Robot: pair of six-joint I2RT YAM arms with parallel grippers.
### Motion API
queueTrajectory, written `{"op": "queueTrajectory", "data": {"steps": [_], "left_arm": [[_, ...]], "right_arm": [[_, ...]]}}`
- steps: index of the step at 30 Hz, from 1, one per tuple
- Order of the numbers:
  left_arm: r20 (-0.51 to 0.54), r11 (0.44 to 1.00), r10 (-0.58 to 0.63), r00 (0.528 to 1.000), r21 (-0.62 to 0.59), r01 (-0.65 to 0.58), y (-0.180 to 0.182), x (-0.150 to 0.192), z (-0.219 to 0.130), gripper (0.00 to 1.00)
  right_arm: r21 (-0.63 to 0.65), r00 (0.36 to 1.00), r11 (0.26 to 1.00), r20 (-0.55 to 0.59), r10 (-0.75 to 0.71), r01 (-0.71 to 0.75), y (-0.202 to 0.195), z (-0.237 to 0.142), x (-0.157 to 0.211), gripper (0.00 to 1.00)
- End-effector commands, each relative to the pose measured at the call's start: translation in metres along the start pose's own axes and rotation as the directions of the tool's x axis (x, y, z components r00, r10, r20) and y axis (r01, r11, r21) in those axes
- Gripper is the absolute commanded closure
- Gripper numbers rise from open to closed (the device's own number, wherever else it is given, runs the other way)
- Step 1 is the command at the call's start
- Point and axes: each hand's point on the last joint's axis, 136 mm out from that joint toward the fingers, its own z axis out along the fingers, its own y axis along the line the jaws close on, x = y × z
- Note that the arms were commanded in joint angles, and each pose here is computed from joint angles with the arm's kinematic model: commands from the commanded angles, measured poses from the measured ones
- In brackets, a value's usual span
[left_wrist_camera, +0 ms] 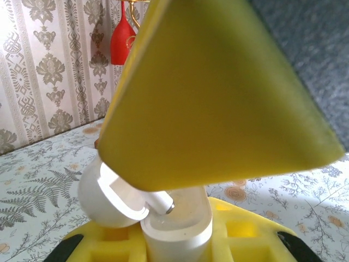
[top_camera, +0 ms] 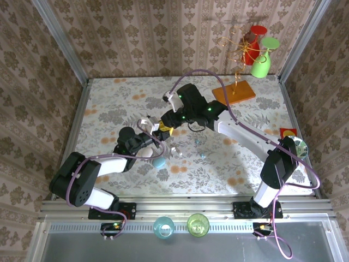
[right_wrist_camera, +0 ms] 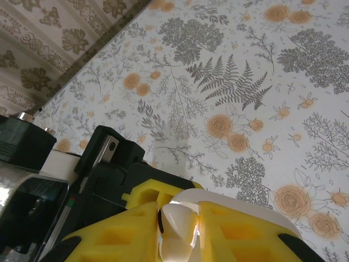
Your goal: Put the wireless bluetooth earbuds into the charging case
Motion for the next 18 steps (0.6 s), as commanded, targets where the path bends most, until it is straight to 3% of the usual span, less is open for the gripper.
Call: {"op": "queueTrajectory", "data": {"steps": [1, 13, 18], "left_arm": [[0.068, 1.000, 0.008, 0.998, -0.017, -0.007, 0.004, -0.023, 0.005, 1.00], [0.091, 0.998, -0.041, 0.995, -0.036, 0.045, 0.009, -0.032, 0.006, 1.00], [0.096, 0.997, -0.058, 0.994, -0.045, 0.062, 0.012, -0.034, 0.006, 1.00]], "right_arm": [[-0.038, 1.000, 0.999, 0.009, 0.018, -0.018, 0.008, 0.004, 0.003, 0.74], [-0.011, 0.999, 0.999, -0.002, 0.042, -0.042, -0.001, 0.011, 0.017, 0.74], [-0.003, 0.997, 0.999, 0.059, 0.043, -0.043, -0.002, 0.005, 0.010, 0.75]]}}
